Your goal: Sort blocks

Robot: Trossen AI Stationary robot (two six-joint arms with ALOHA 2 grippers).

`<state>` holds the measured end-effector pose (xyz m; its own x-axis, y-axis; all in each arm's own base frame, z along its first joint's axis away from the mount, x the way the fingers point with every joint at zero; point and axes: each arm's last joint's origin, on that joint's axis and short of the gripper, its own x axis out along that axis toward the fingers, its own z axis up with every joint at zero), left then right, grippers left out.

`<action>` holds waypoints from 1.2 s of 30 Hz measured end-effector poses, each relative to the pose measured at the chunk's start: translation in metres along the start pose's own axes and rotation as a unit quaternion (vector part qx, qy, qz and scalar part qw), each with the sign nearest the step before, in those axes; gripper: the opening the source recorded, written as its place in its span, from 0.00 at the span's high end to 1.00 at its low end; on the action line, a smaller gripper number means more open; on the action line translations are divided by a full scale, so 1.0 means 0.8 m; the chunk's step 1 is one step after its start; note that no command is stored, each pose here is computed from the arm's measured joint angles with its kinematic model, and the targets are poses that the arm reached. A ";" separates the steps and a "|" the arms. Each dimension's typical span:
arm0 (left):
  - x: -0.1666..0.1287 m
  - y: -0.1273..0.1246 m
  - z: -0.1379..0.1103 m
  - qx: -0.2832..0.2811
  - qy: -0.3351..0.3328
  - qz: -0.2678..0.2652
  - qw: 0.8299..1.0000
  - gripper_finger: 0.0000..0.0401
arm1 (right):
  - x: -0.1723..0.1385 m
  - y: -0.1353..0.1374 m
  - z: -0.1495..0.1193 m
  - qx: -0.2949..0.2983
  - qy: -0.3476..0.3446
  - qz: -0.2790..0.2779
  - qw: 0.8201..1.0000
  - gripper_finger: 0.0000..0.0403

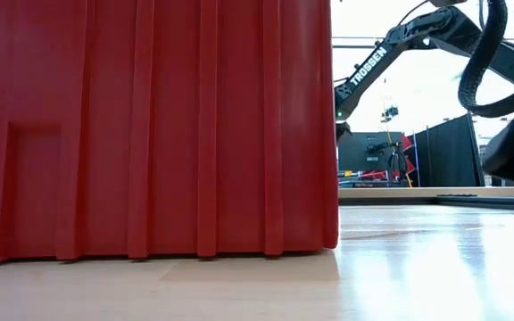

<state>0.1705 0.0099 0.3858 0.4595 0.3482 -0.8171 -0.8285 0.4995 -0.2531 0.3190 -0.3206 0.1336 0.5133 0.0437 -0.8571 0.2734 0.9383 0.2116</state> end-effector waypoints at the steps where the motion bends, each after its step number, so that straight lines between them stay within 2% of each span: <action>1: 0.000 0.000 0.000 0.001 0.000 0.000 1.000 1.00 | 0.000 0.001 -0.001 0.000 0.003 0.002 1.000 0.71; 8: 0.000 -0.001 0.001 0.002 -0.002 -0.004 1.000 1.00 | -0.006 0.010 -0.007 0.016 0.038 0.016 0.999 0.70; 15: 0.000 -0.002 0.001 0.013 -0.005 -0.008 1.000 1.00 | -0.033 0.026 -0.012 0.035 0.082 0.020 0.996 0.70; 23: 0.000 -0.002 0.002 0.028 -0.007 -0.009 1.000 1.00 | -0.086 0.051 -0.007 0.053 0.089 0.021 0.994 0.70; 29: 0.000 -0.003 0.002 0.051 -0.009 -0.013 0.999 1.00 | -0.135 0.086 0.000 0.044 0.078 0.026 0.996 0.70; 36: 0.000 -0.005 0.002 0.084 -0.012 -0.017 0.996 1.00 | -0.206 0.135 0.006 0.045 0.016 0.031 0.998 0.70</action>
<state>0.1740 0.0090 0.3878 0.4946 0.3464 -0.7971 -0.7486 0.6357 -0.1883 0.2678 -0.2283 0.2998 0.5052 0.1136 -0.8555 0.3146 0.8989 0.3051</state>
